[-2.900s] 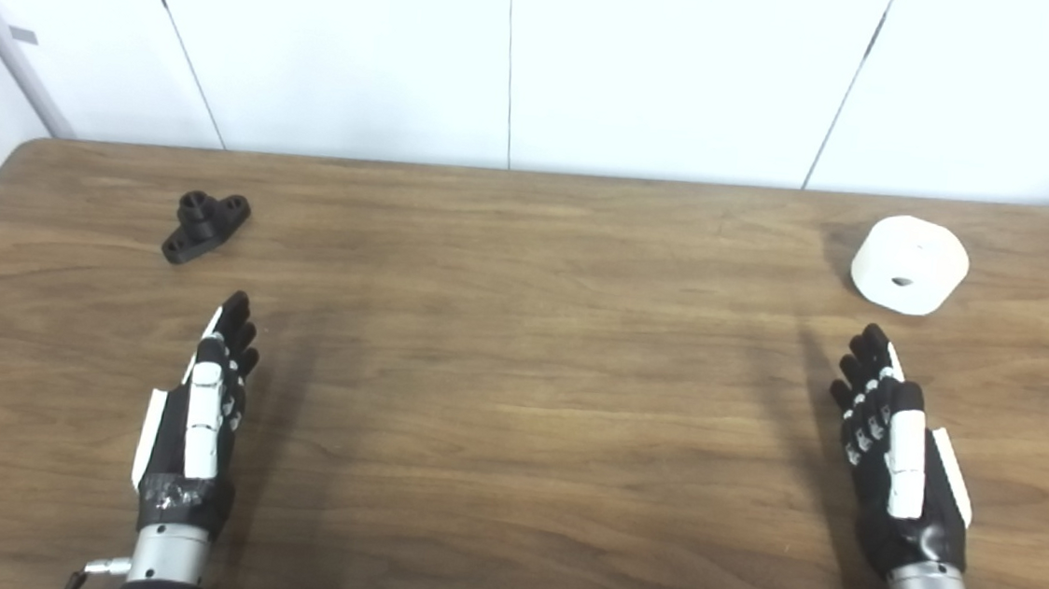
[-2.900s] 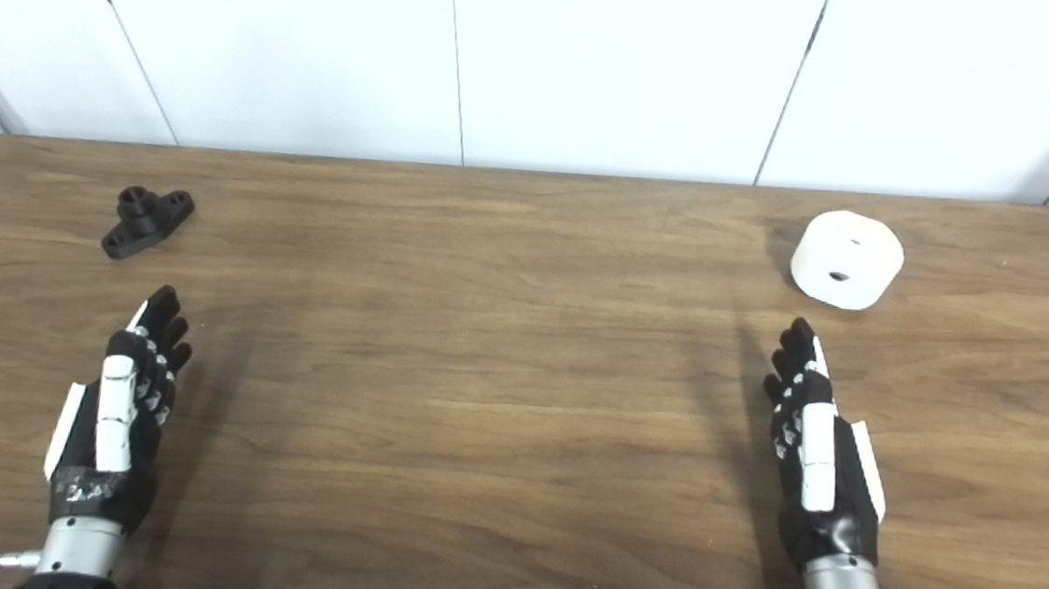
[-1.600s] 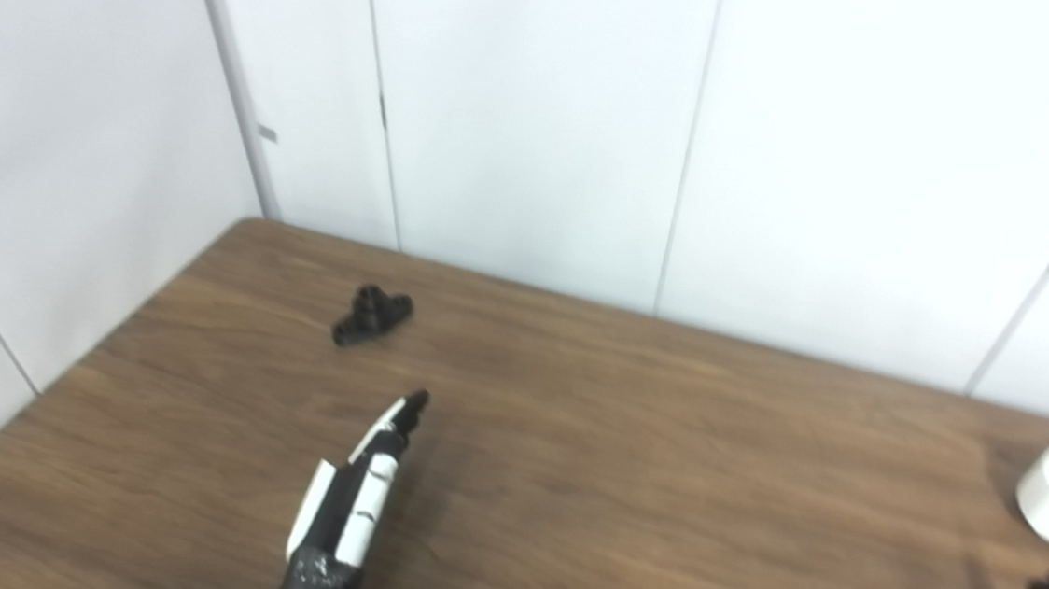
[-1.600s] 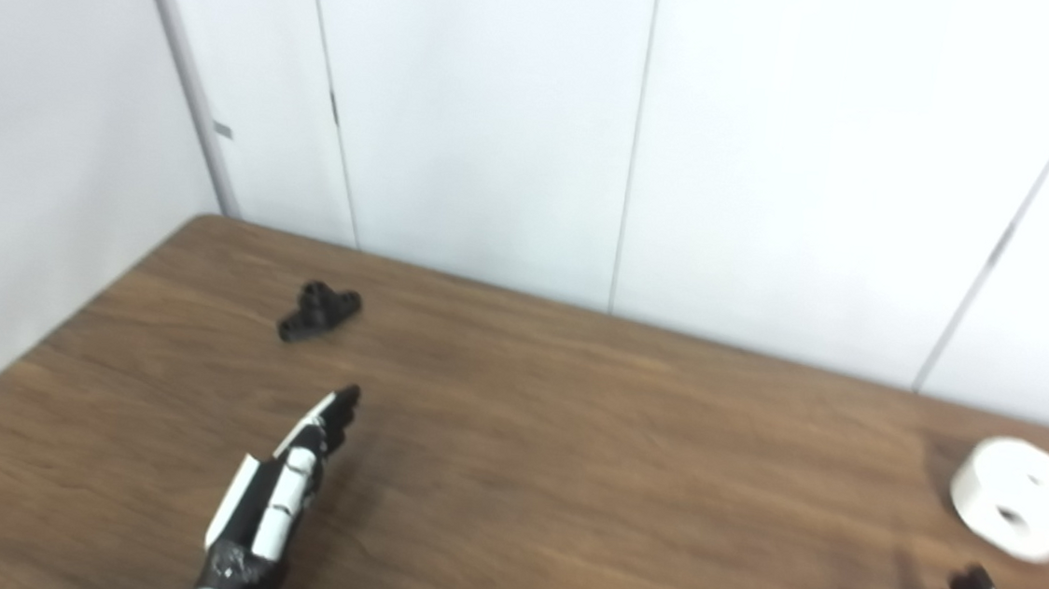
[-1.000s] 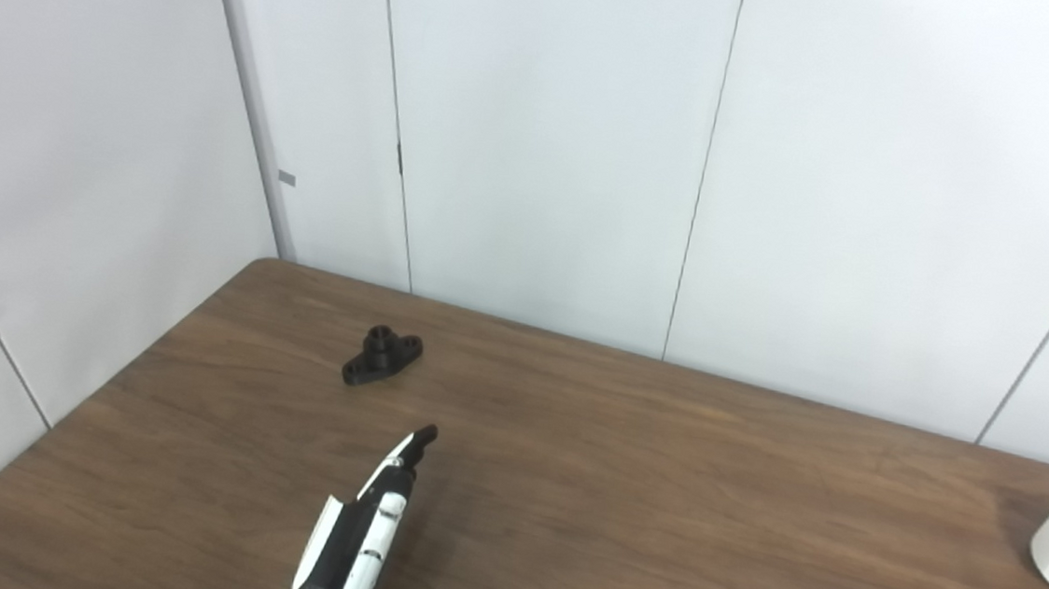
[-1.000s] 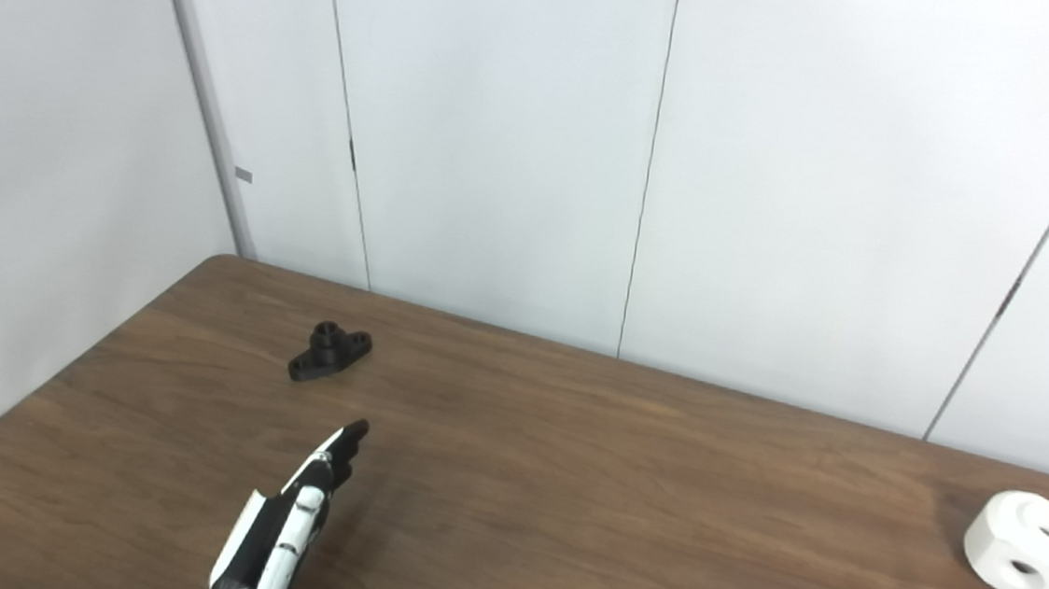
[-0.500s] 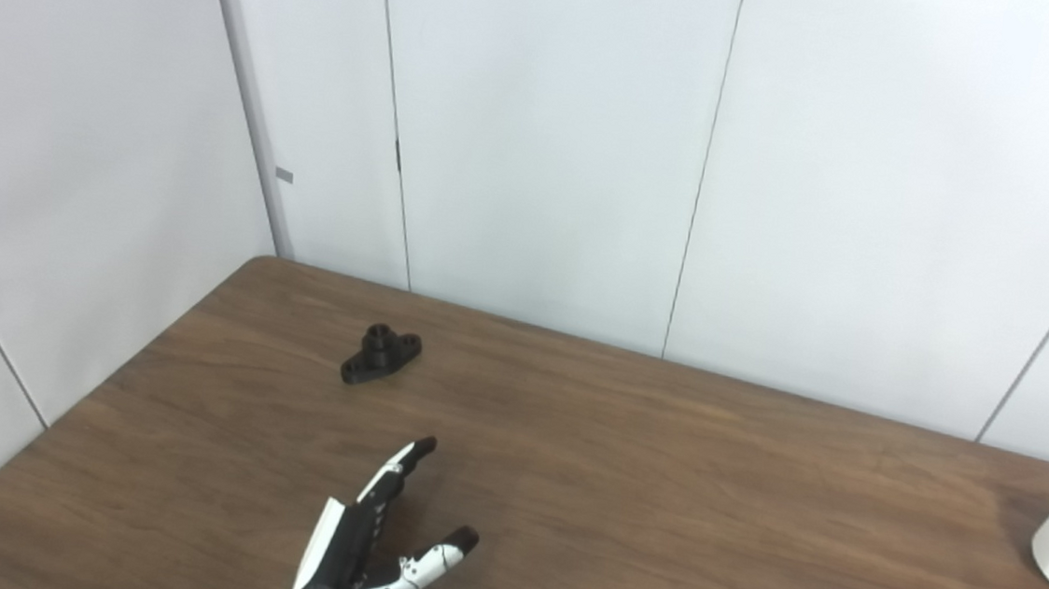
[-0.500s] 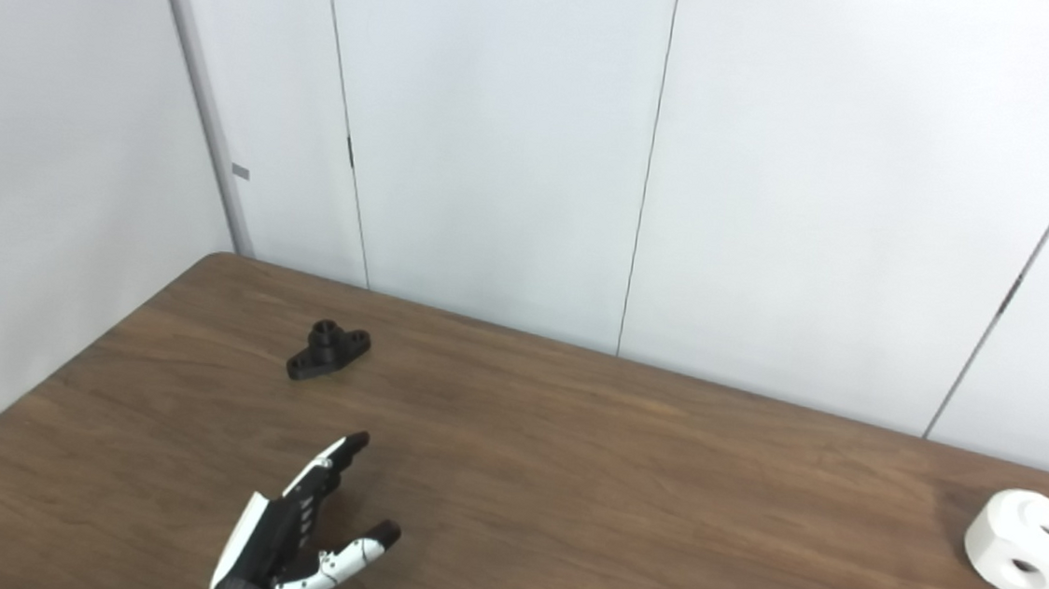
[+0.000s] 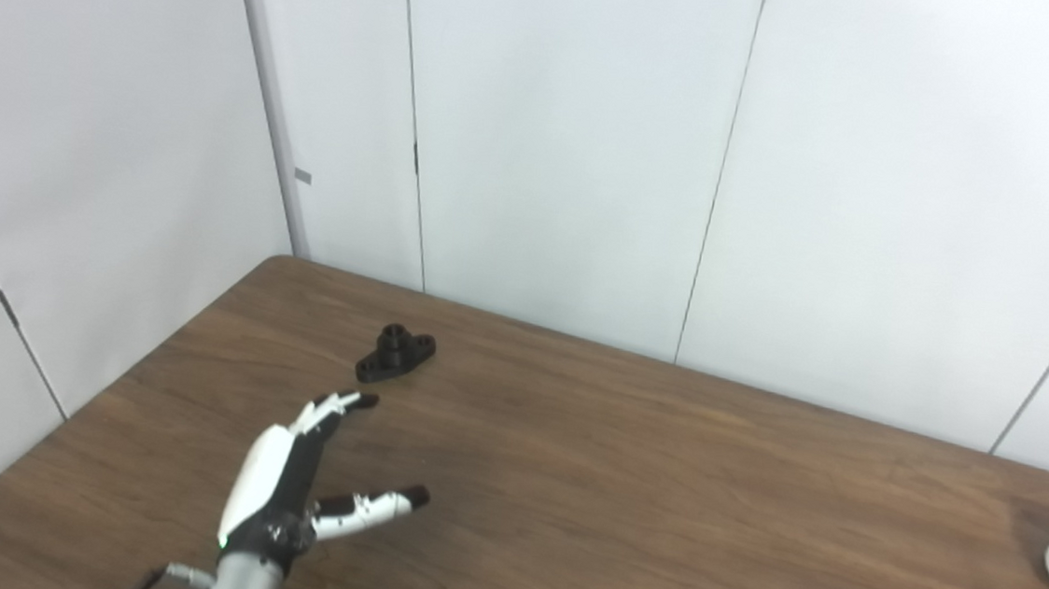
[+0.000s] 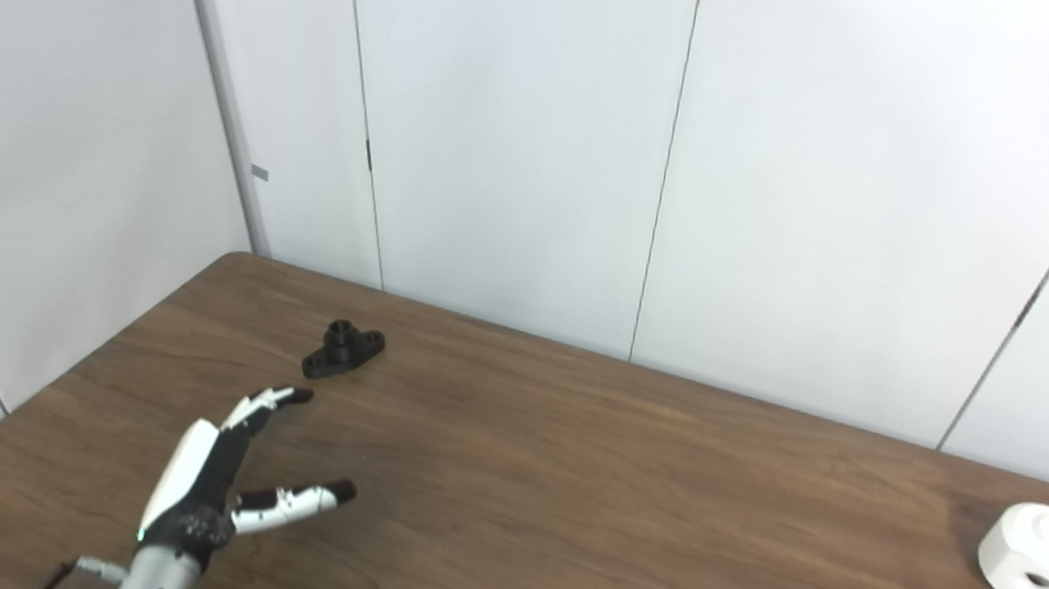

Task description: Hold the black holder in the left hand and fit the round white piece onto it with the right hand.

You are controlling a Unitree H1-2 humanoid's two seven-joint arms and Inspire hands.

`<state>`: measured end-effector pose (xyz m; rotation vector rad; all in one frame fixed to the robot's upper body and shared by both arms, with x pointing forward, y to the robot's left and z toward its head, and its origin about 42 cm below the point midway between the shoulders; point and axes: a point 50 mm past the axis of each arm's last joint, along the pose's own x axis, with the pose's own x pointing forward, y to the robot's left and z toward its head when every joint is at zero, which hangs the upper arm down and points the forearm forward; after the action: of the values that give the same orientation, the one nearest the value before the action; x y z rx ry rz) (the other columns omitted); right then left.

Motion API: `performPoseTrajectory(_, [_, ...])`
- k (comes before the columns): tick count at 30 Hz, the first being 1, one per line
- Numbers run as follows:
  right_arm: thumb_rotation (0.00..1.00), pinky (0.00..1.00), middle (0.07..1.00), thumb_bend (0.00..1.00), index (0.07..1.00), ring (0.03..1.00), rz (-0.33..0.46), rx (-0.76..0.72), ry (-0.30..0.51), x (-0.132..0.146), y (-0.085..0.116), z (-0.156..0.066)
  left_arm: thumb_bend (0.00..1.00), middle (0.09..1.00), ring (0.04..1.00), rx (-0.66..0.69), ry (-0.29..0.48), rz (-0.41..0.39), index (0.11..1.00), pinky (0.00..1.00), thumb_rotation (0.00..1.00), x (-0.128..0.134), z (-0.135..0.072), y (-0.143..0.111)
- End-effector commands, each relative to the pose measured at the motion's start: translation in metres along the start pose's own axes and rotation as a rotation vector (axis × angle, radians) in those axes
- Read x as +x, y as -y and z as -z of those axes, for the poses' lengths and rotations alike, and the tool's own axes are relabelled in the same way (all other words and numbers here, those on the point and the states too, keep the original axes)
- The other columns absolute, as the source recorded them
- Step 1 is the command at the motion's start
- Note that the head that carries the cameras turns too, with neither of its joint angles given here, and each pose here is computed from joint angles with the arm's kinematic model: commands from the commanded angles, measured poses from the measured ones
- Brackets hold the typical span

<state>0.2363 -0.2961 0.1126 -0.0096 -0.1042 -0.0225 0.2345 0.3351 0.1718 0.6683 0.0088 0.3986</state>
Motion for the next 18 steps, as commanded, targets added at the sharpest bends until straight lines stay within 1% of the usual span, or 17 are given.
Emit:
performPoseTrajectory(1, [0.96, 0.98, 0.94, 0.75, 0.937, 0.947, 0.014, 0.022, -0.042, -0.01, -0.001, 0.013, 0.94, 0.944, 0.997, 0.04, 0.04, -0.058, 0.847, 1.0, 0.33, 0.013, -0.01, -0.014])
performPoseTrajectory(3, [0.96, 0.98, 0.942, 0.76, 0.939, 0.952, 0.015, 0.022, -0.044, -0.01, -0.001, 0.013, 0.95, 0.947, 1.0, 0.061, 0.027, -0.08, 0.839, 1.0, 0.31, 0.021, -0.008, -0.019])
performPoseTrajectory(5, [0.96, 0.99, 0.947, 0.76, 0.945, 0.957, 0.015, 0.02, -0.044, -0.01, -0.001, 0.013, 0.95, 0.94, 0.998, 0.096, 0.013, -0.109, 0.828, 0.99, 0.32, 0.029, -0.004, -0.024])
performPoseTrajectory(8, [0.96, 1.0, 0.95, 0.77, 0.949, 0.958, 0.015, 0.01, -0.043, -0.009, 0.001, 0.014, 0.94, 0.938, 0.996, 0.125, -0.016, -0.14, 0.821, 0.98, 0.31, 0.044, 0.0, -0.031])
performPoseTrajectory(10, [0.96, 1.0, 0.953, 0.78, 0.955, 0.962, 0.014, 0.008, -0.04, -0.009, 0.0, 0.013, 0.93, 0.938, 0.998, 0.137, -0.03, -0.151, 0.821, 0.99, 0.31, 0.054, 0.004, -0.034])
performPoseTrajectory(13, [0.96, 1.0, 0.955, 0.78, 0.959, 0.958, 0.014, 0.01, -0.037, -0.009, -0.001, 0.013, 0.95, 0.932, 0.993, 0.156, -0.041, -0.161, 0.82, 0.99, 0.34, 0.066, 0.006, -0.036])
performPoseTrajectory(18, [0.97, 1.0, 0.955, 0.74, 0.961, 0.959, 0.013, 0.014, -0.037, -0.009, -0.003, 0.012, 0.94, 0.931, 0.991, 0.188, -0.064, -0.173, 0.814, 1.0, 0.33, 0.087, 0.009, -0.035])
